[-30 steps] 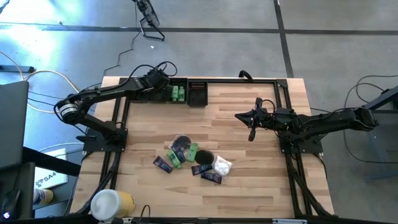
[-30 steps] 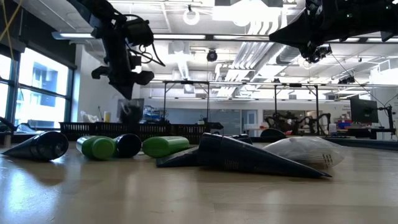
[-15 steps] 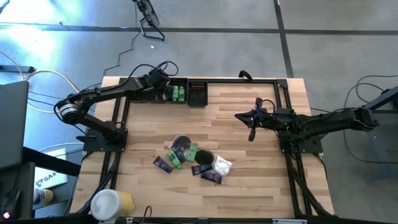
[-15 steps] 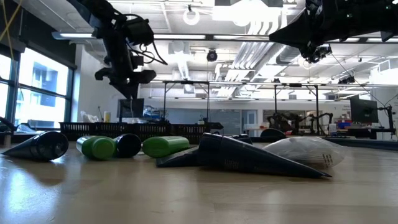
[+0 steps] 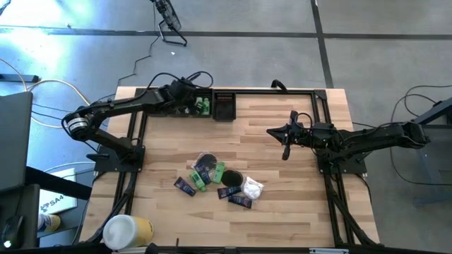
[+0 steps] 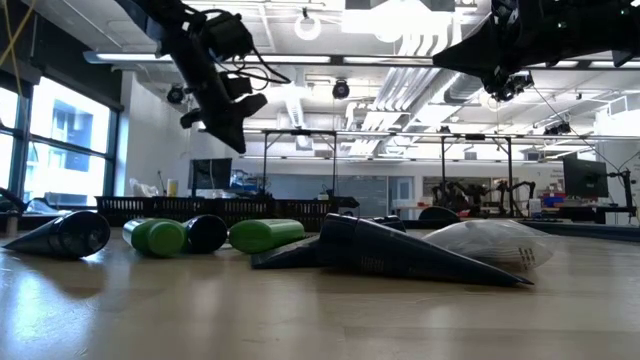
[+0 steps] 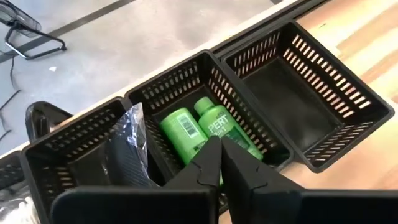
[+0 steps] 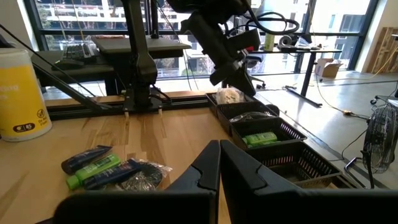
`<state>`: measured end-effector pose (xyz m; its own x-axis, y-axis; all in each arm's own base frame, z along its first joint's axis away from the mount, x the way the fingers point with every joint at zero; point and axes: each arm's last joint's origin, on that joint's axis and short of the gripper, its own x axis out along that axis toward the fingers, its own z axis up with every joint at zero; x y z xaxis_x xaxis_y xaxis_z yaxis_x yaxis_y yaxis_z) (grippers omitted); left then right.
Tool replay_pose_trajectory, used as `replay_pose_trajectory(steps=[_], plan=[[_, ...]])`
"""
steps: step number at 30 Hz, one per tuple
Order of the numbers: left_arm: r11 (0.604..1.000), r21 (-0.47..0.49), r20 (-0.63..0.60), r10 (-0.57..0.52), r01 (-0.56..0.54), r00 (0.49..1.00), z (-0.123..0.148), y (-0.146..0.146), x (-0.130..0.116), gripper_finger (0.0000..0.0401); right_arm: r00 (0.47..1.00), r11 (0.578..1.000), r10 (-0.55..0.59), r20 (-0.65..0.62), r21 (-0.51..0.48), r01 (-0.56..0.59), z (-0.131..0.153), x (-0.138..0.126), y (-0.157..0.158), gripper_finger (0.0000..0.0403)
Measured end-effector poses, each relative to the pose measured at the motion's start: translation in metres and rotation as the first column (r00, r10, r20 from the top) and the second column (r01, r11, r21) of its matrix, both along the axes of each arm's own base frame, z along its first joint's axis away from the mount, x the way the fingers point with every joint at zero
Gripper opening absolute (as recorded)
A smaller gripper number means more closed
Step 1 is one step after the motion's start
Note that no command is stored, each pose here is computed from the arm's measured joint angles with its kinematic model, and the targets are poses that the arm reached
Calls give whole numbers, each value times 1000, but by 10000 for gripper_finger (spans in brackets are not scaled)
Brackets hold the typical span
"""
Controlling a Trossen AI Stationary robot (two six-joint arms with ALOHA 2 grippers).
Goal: Pick & Place Travel size toiletries
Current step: Put the shampoo into the middle right black bin
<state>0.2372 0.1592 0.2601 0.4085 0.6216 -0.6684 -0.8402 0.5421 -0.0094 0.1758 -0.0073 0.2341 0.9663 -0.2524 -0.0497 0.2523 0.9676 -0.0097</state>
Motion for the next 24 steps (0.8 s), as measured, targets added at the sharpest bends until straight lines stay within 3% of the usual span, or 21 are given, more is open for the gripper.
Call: replay_pose_trajectory(steps=[6,13,18,24], plan=[[1000,-23,20,-6,6,1000,0,0,0,26,1000,1000,0,0,0,0,0,0,0,4],[976,-66,11,-205,205,979,-5,-21,12,26,1000,1000,0,0,0,0,0,0,0,4],[924,-74,-28,-377,374,926,-7,-61,28,26,1000,1000,0,0,0,0,0,0,0,4],[800,-53,-113,-599,597,793,-9,-110,39,26,1000,1000,0,-2,-4,0,0,0,0,4]])
